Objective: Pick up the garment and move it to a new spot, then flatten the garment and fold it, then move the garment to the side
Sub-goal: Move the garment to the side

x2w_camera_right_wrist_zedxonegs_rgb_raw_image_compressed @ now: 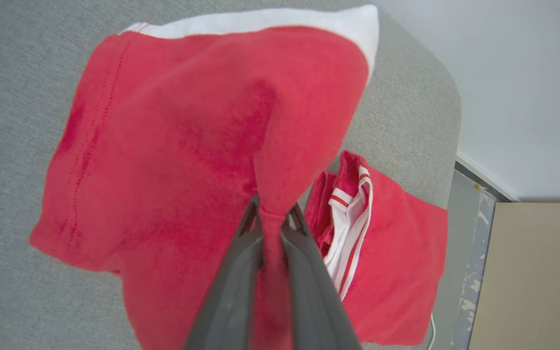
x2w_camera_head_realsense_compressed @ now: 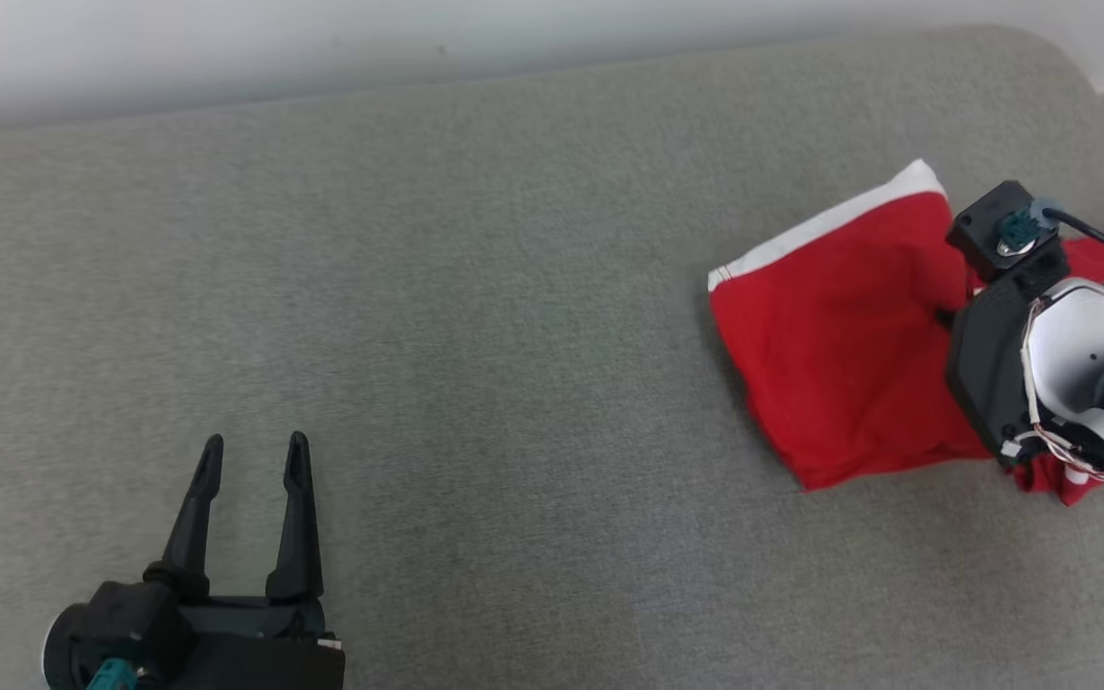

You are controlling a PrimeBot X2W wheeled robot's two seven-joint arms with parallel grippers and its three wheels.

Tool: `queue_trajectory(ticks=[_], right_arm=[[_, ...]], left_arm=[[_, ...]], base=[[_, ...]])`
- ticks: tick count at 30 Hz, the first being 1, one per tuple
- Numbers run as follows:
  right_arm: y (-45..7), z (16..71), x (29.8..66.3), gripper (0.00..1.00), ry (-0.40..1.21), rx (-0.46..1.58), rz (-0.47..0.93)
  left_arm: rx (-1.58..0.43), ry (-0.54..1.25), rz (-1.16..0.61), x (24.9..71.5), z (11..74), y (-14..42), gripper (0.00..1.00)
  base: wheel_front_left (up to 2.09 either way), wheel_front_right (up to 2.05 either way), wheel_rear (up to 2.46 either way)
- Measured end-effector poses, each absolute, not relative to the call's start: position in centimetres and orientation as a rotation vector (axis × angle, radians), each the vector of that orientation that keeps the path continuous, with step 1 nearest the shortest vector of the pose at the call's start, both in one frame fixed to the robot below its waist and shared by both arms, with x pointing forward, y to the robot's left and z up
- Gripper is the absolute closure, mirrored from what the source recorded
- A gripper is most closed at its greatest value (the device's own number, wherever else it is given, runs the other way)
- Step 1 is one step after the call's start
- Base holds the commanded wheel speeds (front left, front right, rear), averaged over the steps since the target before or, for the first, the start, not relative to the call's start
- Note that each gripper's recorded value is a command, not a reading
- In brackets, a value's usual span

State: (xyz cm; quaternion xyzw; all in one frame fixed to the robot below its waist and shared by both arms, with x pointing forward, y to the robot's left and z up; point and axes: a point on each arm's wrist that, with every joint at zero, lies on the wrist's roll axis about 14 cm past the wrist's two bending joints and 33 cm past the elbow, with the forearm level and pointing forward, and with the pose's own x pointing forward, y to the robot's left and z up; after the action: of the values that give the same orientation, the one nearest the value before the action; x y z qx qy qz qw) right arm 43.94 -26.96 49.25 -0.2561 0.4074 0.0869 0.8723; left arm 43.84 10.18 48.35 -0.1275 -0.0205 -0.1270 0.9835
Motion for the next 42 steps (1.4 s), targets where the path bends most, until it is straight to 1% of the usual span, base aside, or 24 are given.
queue_trajectory(ticks=[4,8,17,21,26,30,35,36,37,38,39,42], right_arm=[[-29.7,48.8,43.7,1.0,0.874,-0.574,0.134],[-32.7,48.3,42.9,1.0,0.928,-0.592,0.074],[-40.1,48.4,40.6,1.0,1.015,-0.715,-0.091],[-42.9,47.8,40.5,1.0,1.017,-0.696,-0.169],[-44.5,46.3,41.1,1.0,0.986,-0.658,-0.221],[-45.9,44.6,40.9,1.0,1.011,-0.648,-0.269],[-46.8,44.1,41.4,1.0,0.961,-0.625,-0.322],[-46.8,44.1,41.5,0.91,0.949,-0.62,-0.329],[-46.8,44.1,41.6,0.69,0.937,-0.622,-0.337],[-46.9,44.4,41.7,0.24,0.921,-0.62,-0.349],[-47.1,44.7,41.6,0.0,0.905,-0.612,-0.365],[-47.3,45.3,41.5,0.0,0.86,-0.59,-0.39]], left_arm=[[-0.252,-0.017,-0.295,45.0,47.0,8.7,0.0],[-0.252,-0.008,-0.332,46.2,46.1,7.3,0.0],[-0.27,0.026,-0.417,47.7,43.9,4.3,0.0],[-0.277,0.041,-0.445,48.2,42.9,3.4,0.0],[-0.27,0.049,-0.462,48.9,41.8,3.3,0.0],[-0.266,0.052,-0.475,49.4,41.1,3.1,0.0],[-0.265,0.053,-0.487,49.7,40.6,2.9,0.0],[-0.264,0.053,-0.489,49.7,40.6,2.8,0.0],[-0.264,0.053,-0.49,49.6,40.7,2.8,0.0],[-0.263,0.053,-0.492,49.6,40.7,2.8,0.0],[-0.262,0.054,-0.494,49.5,40.8,2.7,0.0],[-0.261,0.049,-0.496,49.4,41.3,2.7,0.0]], base=[[0.0,0.0,0.0],[0.0,0.0,0.0],[0.0,0.0,0.0],[0.0,0.0,0.0],[0.0,0.0,0.0],[0.0,0.0,0.0],[0.0,0.0,0.0],[0.0,0.0,0.0],[0.0,0.0,0.0],[0.0,0.0,0.0],[0.0,0.0,0.0],[0.0,0.0,0.0]])
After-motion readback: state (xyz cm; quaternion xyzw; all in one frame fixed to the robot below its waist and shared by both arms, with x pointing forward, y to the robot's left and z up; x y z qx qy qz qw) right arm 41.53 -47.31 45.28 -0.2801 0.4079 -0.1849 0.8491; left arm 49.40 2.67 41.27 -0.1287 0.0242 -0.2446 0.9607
